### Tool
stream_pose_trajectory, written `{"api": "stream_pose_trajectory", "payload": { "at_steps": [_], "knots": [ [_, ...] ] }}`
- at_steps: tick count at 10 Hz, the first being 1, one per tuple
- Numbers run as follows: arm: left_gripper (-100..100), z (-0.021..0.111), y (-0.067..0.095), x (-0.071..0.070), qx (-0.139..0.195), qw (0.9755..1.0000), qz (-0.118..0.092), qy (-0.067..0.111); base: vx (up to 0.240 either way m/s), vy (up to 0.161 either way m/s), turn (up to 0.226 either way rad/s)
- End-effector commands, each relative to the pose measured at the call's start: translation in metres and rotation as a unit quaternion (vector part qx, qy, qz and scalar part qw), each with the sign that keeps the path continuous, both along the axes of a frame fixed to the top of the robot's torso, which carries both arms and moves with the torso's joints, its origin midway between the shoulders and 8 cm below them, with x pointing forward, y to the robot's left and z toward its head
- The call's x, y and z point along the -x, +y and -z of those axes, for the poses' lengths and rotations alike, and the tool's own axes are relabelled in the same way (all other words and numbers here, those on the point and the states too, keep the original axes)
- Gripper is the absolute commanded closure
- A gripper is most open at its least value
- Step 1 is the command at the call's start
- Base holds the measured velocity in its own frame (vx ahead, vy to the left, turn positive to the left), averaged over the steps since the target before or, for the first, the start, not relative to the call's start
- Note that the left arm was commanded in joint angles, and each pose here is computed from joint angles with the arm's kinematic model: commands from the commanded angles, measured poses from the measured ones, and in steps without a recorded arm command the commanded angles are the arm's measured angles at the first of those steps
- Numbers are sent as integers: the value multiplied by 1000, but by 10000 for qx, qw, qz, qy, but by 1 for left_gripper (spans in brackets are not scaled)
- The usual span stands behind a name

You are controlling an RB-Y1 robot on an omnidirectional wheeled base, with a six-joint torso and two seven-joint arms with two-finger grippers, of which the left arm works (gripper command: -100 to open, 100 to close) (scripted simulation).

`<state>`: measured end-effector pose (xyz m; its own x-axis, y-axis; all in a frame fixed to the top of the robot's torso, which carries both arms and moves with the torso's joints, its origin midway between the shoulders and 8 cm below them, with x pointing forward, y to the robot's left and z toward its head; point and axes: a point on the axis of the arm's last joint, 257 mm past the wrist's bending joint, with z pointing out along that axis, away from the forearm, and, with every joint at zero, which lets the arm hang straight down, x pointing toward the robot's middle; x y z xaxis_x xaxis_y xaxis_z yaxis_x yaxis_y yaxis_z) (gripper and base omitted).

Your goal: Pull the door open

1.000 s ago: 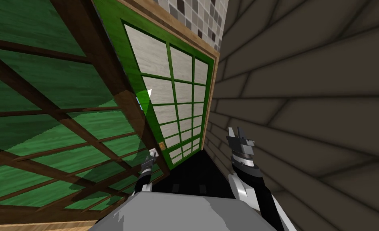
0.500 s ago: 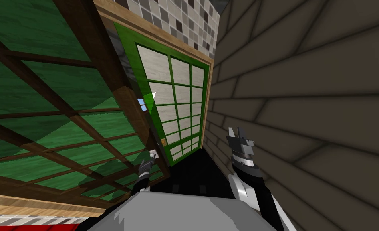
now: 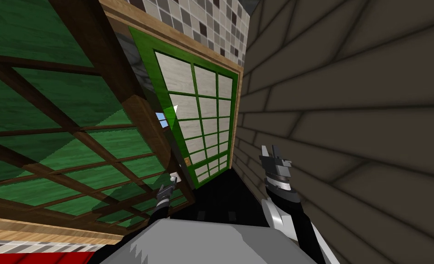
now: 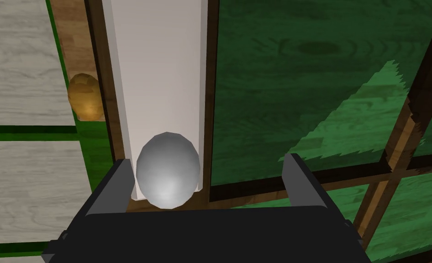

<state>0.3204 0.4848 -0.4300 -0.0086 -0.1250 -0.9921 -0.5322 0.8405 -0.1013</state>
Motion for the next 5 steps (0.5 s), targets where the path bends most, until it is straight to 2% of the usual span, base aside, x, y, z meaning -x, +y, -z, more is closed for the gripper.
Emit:
{"api": "stream_pose_trajectory", "payload": {
  "at_steps": [1,5],
  "knots": [
    [100,8,25,26,15,9995,-250,166,-74,-9,11],
    [100,8,25,26,15,9995,-250,166,-20,-9,9]
  ]
}}
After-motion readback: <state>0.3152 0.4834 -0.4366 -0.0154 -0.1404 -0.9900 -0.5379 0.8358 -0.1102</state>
